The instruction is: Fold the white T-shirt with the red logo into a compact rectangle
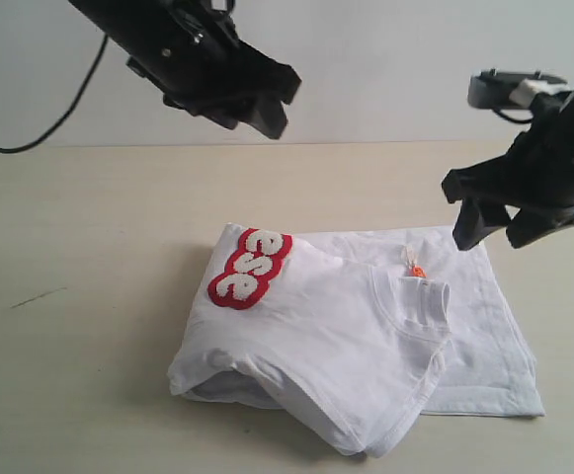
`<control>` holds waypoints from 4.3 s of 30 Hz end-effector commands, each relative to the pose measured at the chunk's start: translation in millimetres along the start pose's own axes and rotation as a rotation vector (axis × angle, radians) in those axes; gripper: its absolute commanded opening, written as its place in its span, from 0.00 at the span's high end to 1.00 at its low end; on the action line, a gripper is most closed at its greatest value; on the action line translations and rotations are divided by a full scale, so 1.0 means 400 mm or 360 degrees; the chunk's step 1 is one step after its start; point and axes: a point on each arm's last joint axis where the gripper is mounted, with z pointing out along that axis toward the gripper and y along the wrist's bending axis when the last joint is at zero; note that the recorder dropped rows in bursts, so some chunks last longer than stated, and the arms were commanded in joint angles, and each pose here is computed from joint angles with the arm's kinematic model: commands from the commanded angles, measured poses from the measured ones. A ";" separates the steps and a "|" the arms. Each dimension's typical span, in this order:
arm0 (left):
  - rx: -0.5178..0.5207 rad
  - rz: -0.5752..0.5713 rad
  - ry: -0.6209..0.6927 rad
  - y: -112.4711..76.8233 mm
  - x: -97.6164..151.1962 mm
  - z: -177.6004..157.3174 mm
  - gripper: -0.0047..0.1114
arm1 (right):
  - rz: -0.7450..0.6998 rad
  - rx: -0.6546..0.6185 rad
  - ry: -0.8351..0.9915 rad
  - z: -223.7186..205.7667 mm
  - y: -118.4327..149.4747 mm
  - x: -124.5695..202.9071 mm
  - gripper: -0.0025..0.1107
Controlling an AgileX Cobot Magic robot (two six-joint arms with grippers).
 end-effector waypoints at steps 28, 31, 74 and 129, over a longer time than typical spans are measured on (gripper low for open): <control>-0.0209 -0.0139 -0.0144 0.159 0.077 -0.099 0.51 | -0.0021 -0.0404 0.0099 0.199 0.006 -0.069 0.98; -0.0215 -0.0141 -0.0152 0.161 0.081 -0.093 0.51 | -0.0092 -0.0348 -0.0065 0.094 0.020 -0.088 0.98; 0.0559 0.0829 0.0262 -0.120 0.281 0.350 0.96 | -0.0120 -0.0075 -0.0019 0.068 -0.013 -0.067 0.98; 0.0514 0.0995 0.0397 -0.109 0.320 0.432 0.96 | 0.0031 -0.0016 -0.0054 0.118 0.016 -0.025 0.98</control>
